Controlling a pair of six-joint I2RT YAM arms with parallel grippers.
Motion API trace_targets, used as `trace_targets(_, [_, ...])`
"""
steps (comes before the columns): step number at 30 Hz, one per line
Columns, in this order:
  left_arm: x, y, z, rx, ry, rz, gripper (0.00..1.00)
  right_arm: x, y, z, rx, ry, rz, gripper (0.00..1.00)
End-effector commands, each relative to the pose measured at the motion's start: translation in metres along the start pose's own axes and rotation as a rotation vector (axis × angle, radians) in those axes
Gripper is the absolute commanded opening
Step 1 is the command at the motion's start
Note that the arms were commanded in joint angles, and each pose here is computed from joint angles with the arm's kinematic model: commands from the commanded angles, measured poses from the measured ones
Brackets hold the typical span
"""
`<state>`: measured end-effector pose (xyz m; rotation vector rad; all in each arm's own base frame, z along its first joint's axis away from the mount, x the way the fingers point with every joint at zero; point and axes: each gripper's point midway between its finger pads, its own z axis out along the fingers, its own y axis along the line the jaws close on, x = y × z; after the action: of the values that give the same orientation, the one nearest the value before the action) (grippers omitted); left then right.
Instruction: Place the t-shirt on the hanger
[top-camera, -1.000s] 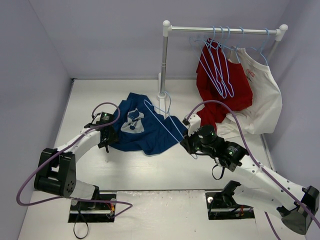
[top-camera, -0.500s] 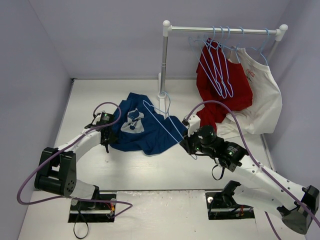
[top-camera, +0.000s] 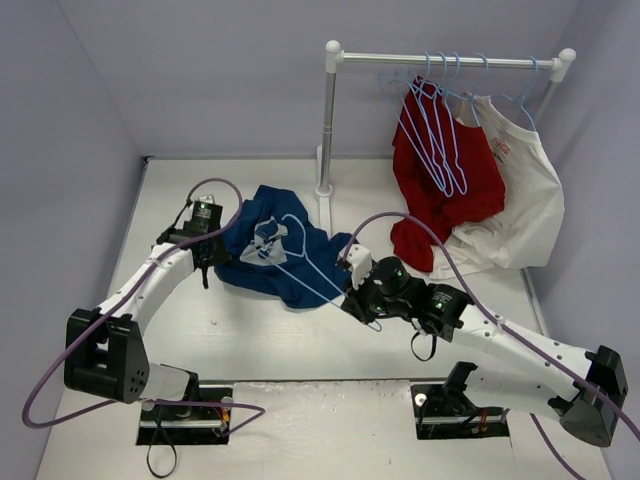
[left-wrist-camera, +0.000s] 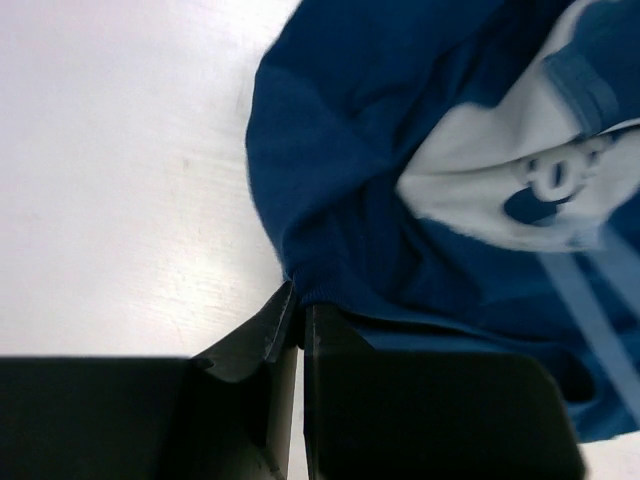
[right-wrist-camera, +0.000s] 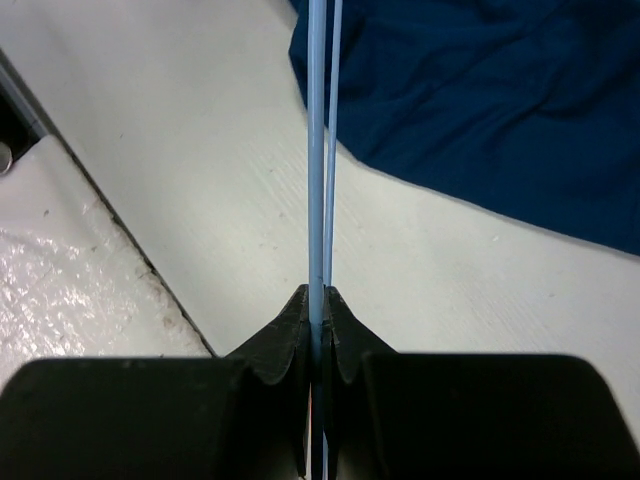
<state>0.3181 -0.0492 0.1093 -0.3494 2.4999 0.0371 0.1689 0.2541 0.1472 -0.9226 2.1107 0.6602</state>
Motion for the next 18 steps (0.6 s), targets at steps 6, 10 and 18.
trace_targets(6, [-0.037,-0.009,-0.046,0.089,-0.014,0.161,0.00,-0.046,0.037,0.001,-0.115,-0.129,-0.112,0.00])
trace_targets(10, [-0.031,-0.010,-0.052,0.106,0.032,0.200,0.00,-0.055,0.038,0.001,-0.108,-0.150,-0.128,0.00])
trace_targets(18, [-0.024,0.009,-0.051,0.014,0.072,0.232,0.00,-0.066,0.046,0.000,-0.124,-0.169,-0.144,0.00])
